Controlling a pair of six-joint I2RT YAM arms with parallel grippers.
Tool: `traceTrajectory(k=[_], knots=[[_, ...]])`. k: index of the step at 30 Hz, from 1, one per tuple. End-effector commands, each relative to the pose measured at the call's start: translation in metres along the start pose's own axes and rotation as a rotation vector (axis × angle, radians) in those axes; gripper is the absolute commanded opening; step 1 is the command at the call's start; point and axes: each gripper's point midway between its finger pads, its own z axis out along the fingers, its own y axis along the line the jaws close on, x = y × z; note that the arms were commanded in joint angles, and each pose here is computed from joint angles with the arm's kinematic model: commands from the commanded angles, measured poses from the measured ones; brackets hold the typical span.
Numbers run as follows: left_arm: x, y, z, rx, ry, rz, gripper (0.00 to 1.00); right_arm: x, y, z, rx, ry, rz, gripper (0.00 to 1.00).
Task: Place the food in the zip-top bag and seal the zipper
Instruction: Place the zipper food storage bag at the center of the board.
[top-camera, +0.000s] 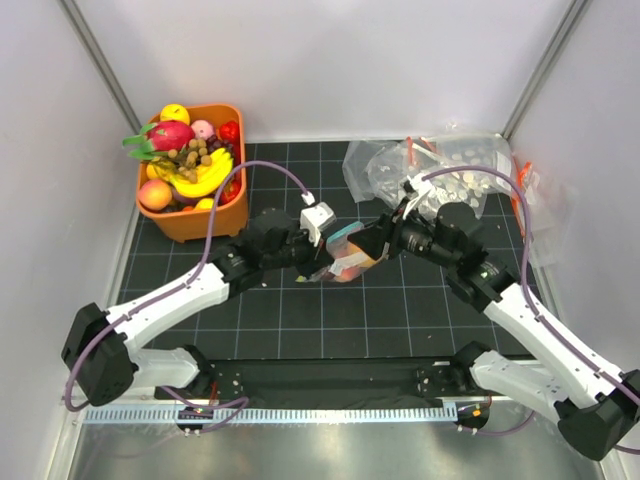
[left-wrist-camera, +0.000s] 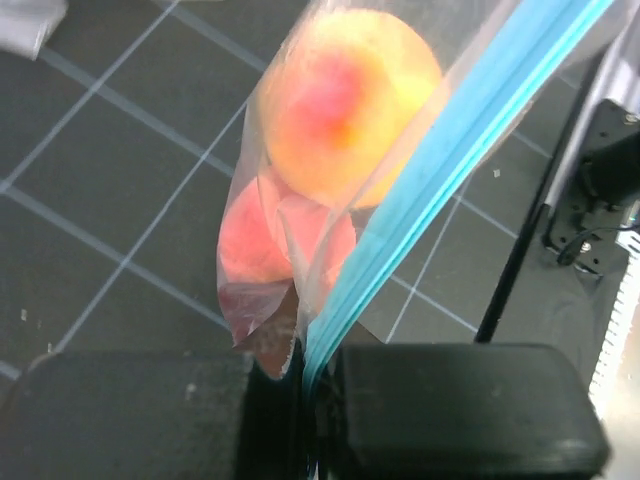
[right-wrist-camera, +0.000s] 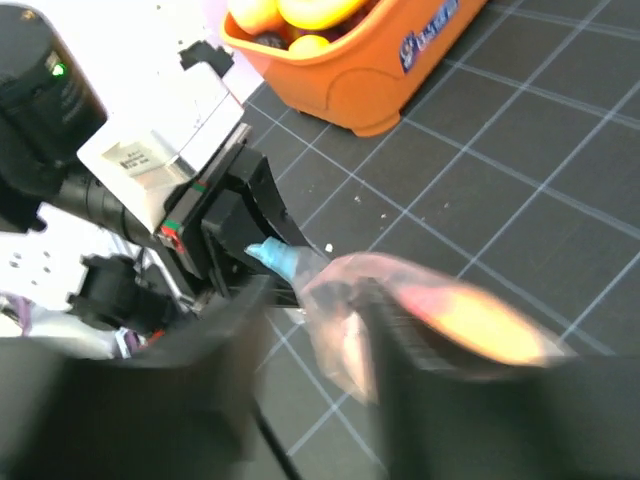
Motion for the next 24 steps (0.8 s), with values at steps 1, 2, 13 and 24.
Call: traceTrajectory(k=[1,2,13,24], knots=[[-0.01,0.017,-0.003,-0.111,0.006,-0.061,0.0,0.0,-0.014,0.008,0.056,-0.028,0.003,0.6],[0.003,0.023,-0.006,-0.159,0.065,-0.09,0.0,0.002,-0.03,0.01,0.134,-0.037,0.011,0.72],[0.071,0.118,-0.013,-0.574,0.336,-0.273,0.02,0.054,-0.075,0.023,0.275,0.032,0.079,0.81],[0.057,0.143,-0.038,-0.688,0.254,-0.352,0.99,0.075,-0.089,0.007,0.343,0.057,0.062,0.84]])
